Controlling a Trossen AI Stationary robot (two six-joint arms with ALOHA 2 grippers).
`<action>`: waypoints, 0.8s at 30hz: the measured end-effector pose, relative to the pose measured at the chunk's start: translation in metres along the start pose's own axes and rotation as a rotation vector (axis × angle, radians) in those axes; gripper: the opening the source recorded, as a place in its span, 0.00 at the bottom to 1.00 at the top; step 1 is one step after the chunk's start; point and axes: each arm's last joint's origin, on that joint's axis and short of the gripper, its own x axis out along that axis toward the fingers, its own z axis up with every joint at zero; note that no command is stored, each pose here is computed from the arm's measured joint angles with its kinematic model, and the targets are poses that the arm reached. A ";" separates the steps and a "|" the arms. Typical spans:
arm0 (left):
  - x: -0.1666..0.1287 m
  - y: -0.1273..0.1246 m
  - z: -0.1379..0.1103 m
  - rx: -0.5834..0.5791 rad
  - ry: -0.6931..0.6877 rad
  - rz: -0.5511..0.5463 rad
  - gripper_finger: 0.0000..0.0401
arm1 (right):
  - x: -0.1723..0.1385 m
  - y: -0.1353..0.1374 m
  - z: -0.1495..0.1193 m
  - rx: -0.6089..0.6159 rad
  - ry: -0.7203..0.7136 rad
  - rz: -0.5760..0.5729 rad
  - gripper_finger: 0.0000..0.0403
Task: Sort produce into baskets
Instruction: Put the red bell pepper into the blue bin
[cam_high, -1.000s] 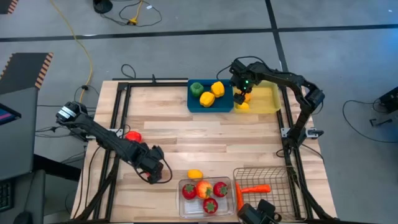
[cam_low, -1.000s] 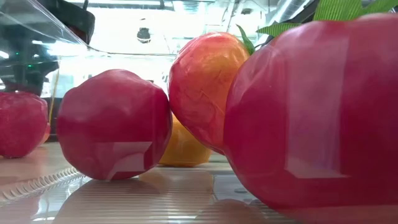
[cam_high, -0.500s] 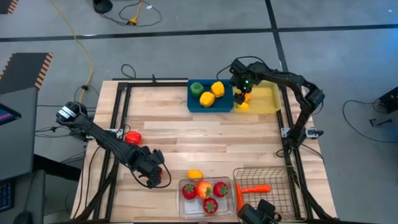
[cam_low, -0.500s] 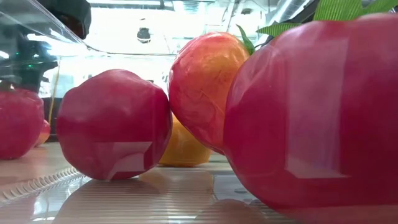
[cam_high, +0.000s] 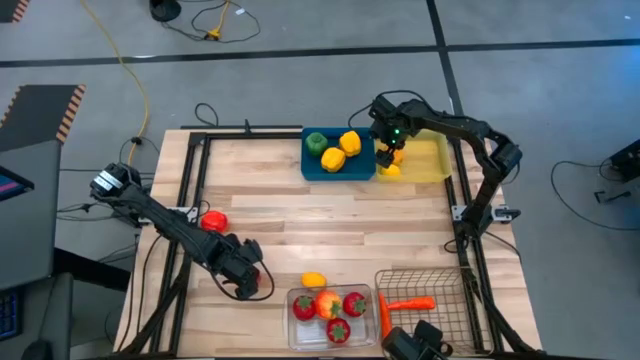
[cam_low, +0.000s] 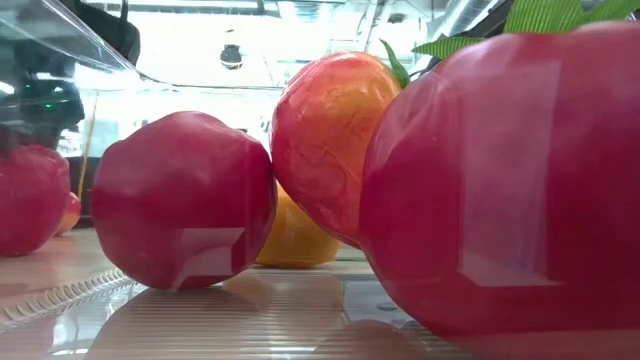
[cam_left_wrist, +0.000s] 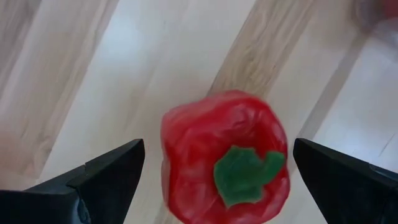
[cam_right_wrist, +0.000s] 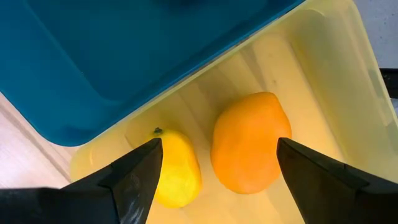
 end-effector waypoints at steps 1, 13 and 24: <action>0.000 0.000 0.000 -0.006 0.004 0.001 0.99 | 0.000 0.000 0.000 0.000 0.000 0.000 0.85; 0.012 0.005 -0.004 -0.026 0.008 -0.014 0.93 | 0.000 0.000 0.000 0.000 0.000 0.000 0.85; 0.010 0.006 -0.002 -0.078 0.049 -0.037 0.68 | -0.006 0.000 -0.001 -0.001 -0.014 -0.003 0.85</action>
